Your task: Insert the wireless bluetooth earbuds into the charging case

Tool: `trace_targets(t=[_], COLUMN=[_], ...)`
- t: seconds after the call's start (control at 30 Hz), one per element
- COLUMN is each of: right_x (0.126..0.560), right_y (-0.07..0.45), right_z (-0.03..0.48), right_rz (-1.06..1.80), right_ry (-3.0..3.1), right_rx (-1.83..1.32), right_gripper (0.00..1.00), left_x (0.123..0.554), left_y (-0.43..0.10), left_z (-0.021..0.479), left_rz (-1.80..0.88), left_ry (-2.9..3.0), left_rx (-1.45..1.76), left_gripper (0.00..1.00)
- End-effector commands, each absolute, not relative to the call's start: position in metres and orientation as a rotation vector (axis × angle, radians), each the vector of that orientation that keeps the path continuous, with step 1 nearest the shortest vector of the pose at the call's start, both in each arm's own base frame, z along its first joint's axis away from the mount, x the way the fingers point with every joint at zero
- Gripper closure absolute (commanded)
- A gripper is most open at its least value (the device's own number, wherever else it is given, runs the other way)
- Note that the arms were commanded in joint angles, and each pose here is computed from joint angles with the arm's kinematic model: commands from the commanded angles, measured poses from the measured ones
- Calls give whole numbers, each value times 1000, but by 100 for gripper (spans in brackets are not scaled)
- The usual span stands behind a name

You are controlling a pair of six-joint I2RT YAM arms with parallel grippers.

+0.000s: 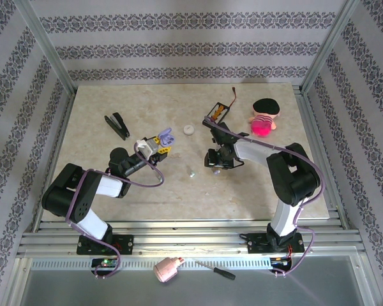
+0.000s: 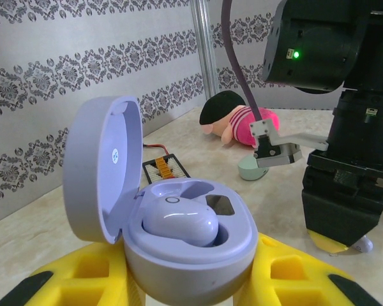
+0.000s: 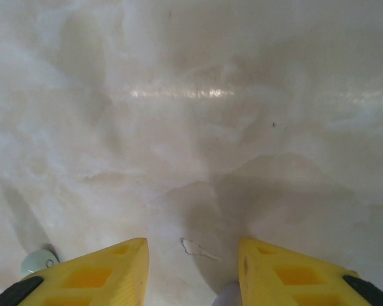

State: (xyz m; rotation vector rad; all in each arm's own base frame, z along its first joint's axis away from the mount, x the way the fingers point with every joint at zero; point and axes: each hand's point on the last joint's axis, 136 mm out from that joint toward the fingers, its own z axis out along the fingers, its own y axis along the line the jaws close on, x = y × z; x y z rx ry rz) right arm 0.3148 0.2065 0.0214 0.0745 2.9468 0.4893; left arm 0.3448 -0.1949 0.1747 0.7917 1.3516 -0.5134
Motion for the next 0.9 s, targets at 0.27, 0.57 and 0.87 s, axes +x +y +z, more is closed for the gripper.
trace_targets(t=[0.27, 0.57, 0.87], right_x=[272, 272, 300], right_y=[202, 195, 204], right_z=[29, 45, 40], right_rz=[595, 563, 691], right_ry=[2985, 2932, 2900], right_rx=[102, 78, -131], right_gripper=[59, 58, 56], left_x=[344, 344, 344], left_y=[-193, -194, -195], left_z=[183, 182, 181], left_rz=[-515, -523, -533], left_ry=[1312, 1311, 1313], left_rx=[783, 781, 781], left_gripper=[85, 85, 85])
